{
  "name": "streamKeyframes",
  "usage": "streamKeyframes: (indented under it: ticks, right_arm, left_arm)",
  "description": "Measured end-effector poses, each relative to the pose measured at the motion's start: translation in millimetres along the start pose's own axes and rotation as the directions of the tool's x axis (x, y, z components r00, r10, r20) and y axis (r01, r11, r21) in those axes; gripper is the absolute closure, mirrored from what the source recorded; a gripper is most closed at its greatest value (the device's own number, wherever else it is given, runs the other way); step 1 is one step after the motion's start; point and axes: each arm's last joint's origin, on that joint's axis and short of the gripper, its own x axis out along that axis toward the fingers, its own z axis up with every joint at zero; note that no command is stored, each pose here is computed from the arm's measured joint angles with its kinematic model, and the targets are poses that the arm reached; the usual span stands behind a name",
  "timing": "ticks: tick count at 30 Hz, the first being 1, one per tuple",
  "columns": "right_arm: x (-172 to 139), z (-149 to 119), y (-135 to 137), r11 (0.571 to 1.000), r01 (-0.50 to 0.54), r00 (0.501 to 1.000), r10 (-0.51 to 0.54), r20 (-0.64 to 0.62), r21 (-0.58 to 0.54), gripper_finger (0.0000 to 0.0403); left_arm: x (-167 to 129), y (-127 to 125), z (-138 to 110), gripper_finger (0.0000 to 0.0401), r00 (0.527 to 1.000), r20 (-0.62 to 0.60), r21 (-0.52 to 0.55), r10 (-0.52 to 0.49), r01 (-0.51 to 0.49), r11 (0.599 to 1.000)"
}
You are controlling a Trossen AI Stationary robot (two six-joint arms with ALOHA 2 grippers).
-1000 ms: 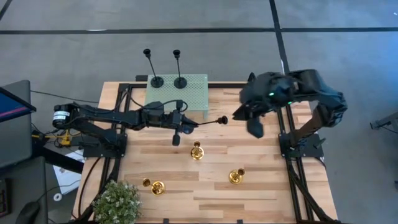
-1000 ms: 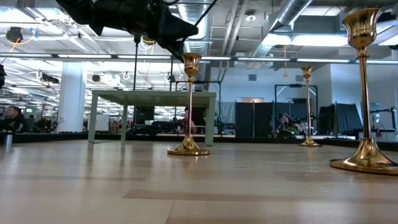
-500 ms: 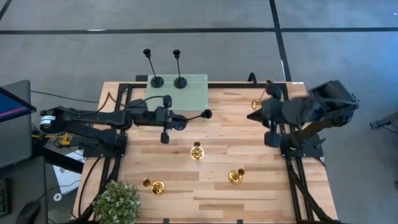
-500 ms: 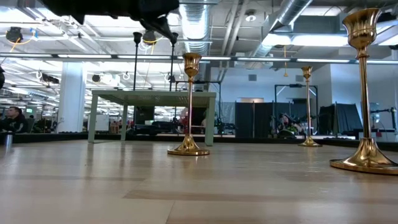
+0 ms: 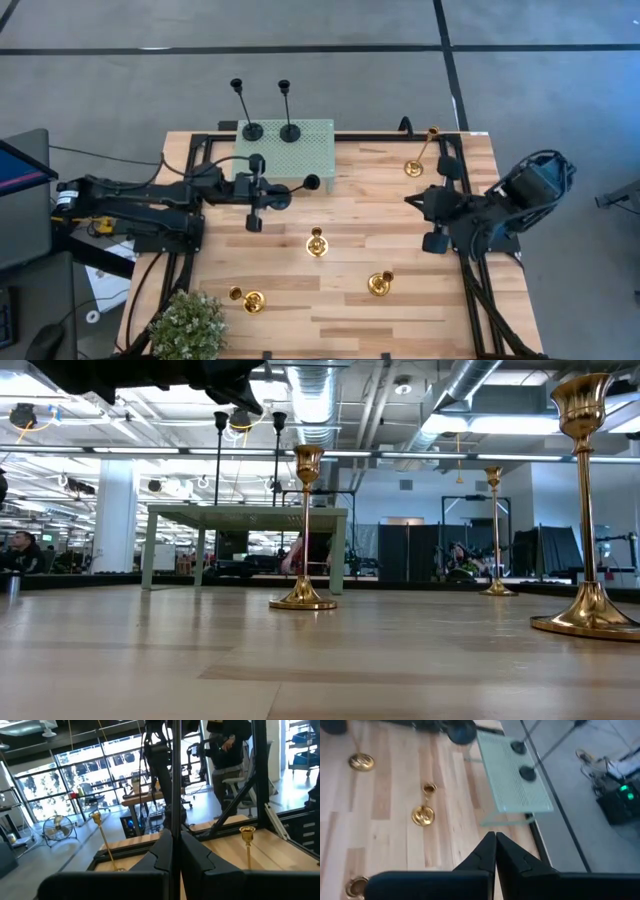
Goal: Pick & Place candle stick holders
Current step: Put the black candle holder on the shelf
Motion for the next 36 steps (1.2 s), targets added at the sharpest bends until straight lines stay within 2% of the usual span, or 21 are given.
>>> streamKeyframes:
  ticks: [5,11,17,22,24,26,31,33,36]
  right_arm:
    - [11.3,-23.9,2.1,0.999,-0.011,1.000,0.010,0.022,0.031,0.0403]
    - [29.1,-53.8,9.2,0.997,-0.070,0.986,0.062,0.152,0.043,0.0403]
    - [63.0,-82.5,24.9,0.988,-0.155,0.935,0.149,0.321,-0.006,0.0403]
    - [99.1,-101.7,30.3,0.993,-0.117,0.885,0.107,0.453,-0.006,0.0403]
    - [113.0,-106.9,29.5,0.996,-0.092,0.856,0.072,0.512,0.014,0.0403]
    - [125.3,-110.6,27.2,0.995,-0.092,0.804,0.054,0.592,0.034,0.0403]
    - [156.2,-118.4,18.9,0.988,-0.140,0.635,0.037,0.772,0.067,0.0403]
    - [168.6,-120.0,15.6,0.987,-0.141,0.607,0.025,0.794,0.077,0.0403]
    - [188.7,-120.6,13.3,0.985,-0.149,0.626,0.024,0.779,0.090,0.0403]
  left_arm:
    - [0.8,-0.2,-0.7,0.0388,1.000,0.002,0.000,-0.004,0.004,1.000]
    - [2.0,-1.2,-1.6,0.0388,0.999,0.008,-0.001,-0.037,0.037,0.999]
    - [1.9,-1.0,-0.5,0.0388,0.999,0.018,-0.002,-0.035,0.035,0.999]
    - [1.9,-0.9,0.1,0.0388,0.999,0.024,-0.005,-0.034,0.034,0.999]
    - [1.9,-1.0,0.1,0.0388,0.999,0.024,-0.008,-0.034,0.034,0.999]
    - [1.9,-1.0,0.1,0.0388,0.999,0.024,-0.009,-0.035,0.035,0.999]
    - [4.0,-1.4,-2.7,0.0388,0.999,0.011,-0.012,-0.038,0.038,0.999]
    - [5.7,-1.7,-4.8,0.0388,0.999,0.003,-0.013,-0.040,0.040,0.999]
    - [8.8,-2.4,-9.5,0.0388,0.999,-0.019,-0.037,-0.046,0.045,0.998]
